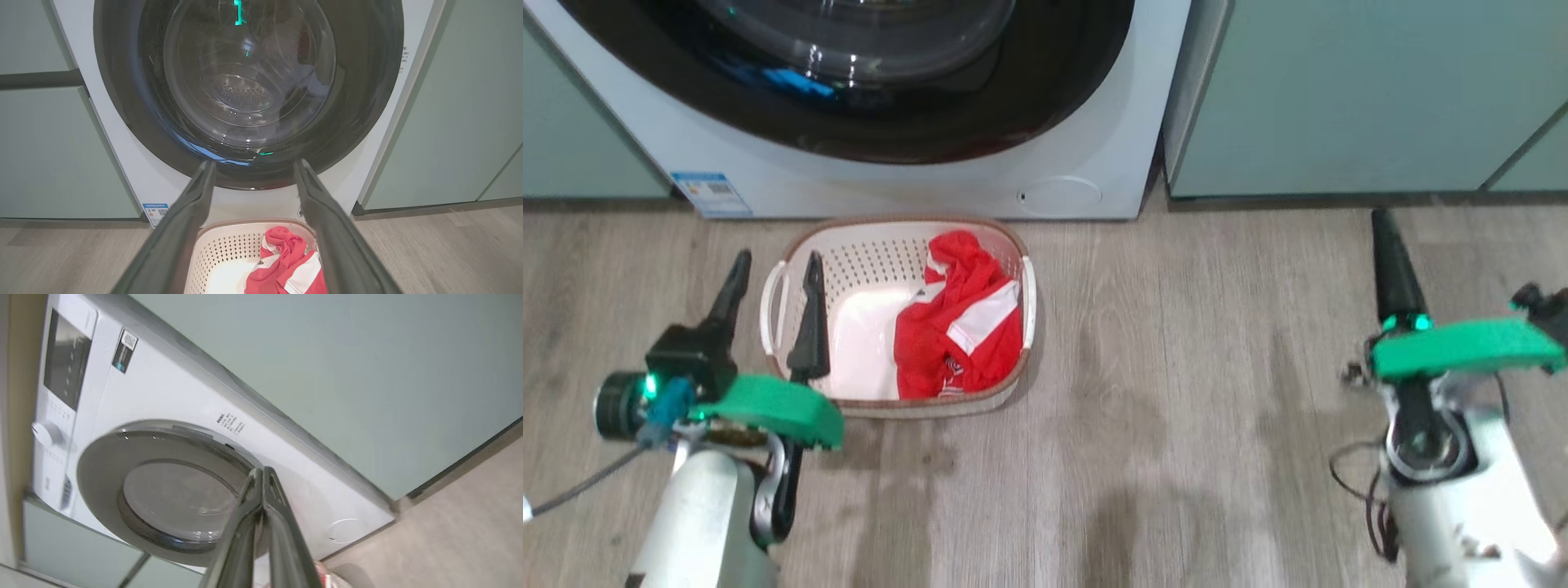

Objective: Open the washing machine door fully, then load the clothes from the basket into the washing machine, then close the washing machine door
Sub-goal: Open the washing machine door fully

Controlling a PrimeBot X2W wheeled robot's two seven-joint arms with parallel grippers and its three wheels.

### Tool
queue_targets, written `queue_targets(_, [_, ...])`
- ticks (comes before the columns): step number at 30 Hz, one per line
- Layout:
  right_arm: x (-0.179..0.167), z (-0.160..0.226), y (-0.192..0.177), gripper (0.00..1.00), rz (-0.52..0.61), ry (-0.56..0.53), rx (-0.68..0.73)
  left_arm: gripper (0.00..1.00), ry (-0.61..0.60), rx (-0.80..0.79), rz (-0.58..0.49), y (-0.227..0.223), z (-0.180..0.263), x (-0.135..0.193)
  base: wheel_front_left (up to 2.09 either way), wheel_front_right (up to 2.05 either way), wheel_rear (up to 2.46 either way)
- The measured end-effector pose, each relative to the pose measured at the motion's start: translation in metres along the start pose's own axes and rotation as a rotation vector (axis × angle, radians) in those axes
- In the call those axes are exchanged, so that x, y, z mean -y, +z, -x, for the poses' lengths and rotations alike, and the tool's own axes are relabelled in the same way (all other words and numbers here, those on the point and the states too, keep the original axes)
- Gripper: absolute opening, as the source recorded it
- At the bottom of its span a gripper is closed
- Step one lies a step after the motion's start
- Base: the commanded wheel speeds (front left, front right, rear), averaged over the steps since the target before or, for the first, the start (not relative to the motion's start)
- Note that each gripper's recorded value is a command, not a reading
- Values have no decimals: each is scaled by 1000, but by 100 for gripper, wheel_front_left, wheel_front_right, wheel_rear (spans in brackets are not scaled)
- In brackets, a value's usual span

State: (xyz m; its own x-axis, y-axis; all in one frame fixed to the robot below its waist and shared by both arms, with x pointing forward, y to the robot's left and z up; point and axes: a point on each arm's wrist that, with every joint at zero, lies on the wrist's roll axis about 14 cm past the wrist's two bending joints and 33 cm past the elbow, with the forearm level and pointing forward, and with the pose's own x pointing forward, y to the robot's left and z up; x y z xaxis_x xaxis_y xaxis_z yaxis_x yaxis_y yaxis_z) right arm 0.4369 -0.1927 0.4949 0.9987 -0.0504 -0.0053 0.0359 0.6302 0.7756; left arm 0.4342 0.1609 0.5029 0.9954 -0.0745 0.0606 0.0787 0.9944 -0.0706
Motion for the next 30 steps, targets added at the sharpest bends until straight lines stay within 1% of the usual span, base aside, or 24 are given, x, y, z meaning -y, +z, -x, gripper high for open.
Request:
queue_targets(3, [-1, -19, 2, 0, -203, -8, 6, 100, -4, 12, 2, 1, -11, 0, 0, 0, 0])
queue_targets(7, [-4, -50, 2, 0, -418, -1, -9, 100, -6, 24, 5, 0, -27, -1, 0, 0, 0])
queue_targets(8, [-5, -59, 1, 0, -470, 4, -18, 100, -5, 23, 5, -2, -31, -1, 0, 0, 0])
queue_targets(9, [-7, -76, -2, 0, -541, 12, -38, 100, -10, 23, 8, -5, -38, -2, 0, 0, 0])
queue_targets(11, [-8, -92, -7, 0, -599, 19, -67, 100, -9, 19, 11, -10, -44, -3, 0, 0, 0])
queue_targets(14, [-8, -114, -19, 0, -643, 23, -127, 100, -9, 7, 14, -18, -51, -4, 0, 0, 0])
queue_targets(18, [-11, -142, -34, 0, -646, 29, -202, 100, -19, -5, 23, -27, -58, -2, 0, 0, 0])
queue_targets(20, [-18, -156, -42, 0, -659, 43, -242, 100, -17, -6, 24, -29, -62, -4, 0, 0, 0])
queue_targets(30, [-62, -209, -74, 0, -634, 127, -424, 100, -18, -3, 21, -36, -73, -10, 0, 0, 0])
